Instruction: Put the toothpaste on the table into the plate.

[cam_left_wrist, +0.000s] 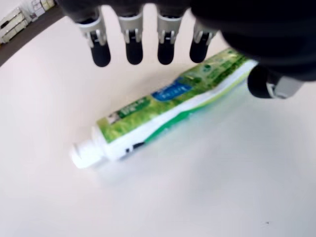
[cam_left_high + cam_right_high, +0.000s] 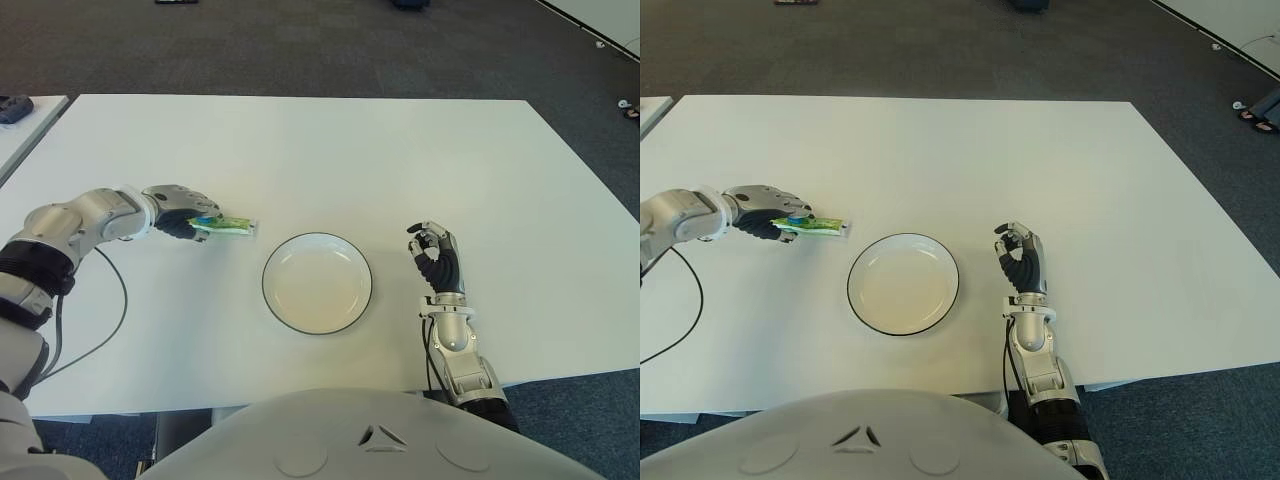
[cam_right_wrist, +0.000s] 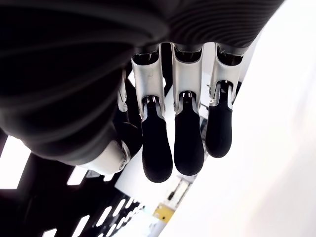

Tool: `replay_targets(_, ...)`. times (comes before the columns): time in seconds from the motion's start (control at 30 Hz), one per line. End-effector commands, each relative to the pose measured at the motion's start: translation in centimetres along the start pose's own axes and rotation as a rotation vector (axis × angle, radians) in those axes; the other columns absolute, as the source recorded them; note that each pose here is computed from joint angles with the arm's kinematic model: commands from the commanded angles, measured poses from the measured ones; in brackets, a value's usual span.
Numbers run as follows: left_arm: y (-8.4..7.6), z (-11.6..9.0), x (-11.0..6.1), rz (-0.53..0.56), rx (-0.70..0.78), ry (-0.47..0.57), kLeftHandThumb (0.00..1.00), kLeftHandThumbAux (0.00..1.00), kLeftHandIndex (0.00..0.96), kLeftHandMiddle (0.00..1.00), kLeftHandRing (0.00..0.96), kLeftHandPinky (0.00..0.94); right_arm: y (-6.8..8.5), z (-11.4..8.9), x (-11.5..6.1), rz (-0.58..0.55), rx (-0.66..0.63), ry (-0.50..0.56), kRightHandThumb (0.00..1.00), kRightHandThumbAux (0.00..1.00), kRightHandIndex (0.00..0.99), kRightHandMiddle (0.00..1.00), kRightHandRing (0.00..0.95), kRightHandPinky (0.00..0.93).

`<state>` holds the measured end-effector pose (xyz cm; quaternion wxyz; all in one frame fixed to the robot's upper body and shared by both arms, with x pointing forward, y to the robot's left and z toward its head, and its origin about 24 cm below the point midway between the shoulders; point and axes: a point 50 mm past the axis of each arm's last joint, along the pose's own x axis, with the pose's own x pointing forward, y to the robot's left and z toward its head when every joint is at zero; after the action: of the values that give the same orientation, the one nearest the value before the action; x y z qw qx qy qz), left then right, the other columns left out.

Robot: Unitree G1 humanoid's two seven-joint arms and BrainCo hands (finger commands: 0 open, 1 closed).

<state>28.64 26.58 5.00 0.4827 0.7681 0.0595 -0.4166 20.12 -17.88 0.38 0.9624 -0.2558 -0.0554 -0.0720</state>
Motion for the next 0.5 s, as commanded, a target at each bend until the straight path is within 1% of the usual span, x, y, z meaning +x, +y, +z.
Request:
replay_targets(0.03, -1.6, 0.8, 0.2, -0.047, 0.015, -0.017, 0.510, 0.218, 0.000, 0.000, 0.000, 0.022, 0.1, -0.3, 0.0, -0.010, -0.008, 0.016, 0.700, 0.732, 0.431, 0.668, 0.640, 0.507)
replay_targets(0.23, -2.2, 1.3, 0.5, -0.074, 0.024, -0.020, 0.489, 0.233, 0.000, 0.000, 0.000, 0.019, 0.2, -0.4, 0.0, -0.015, -0.006, 0.007, 0.702, 0.731, 0.432, 0.669, 0.649, 0.523)
replay_targets(0.37, -2.8, 1.8, 1.3, -0.115, 0.028, -0.015, 0.481, 0.240, 0.000, 0.000, 0.000, 0.016, 0.2, -0.3, -0.1, -0.016, -0.006, 0.007, 0.701, 0.731, 0.431, 0.674, 0.658, 0.542)
replay_targets(0.5, -3.9, 2.4, 2.4, -0.165, 0.036, -0.002, 0.468, 0.240, 0.000, 0.000, 0.000, 0.012, 0.1, -0.3, -0.2, -0.013, -0.011, 0.020, 0.700, 0.731, 0.431, 0.681, 0.670, 0.566)
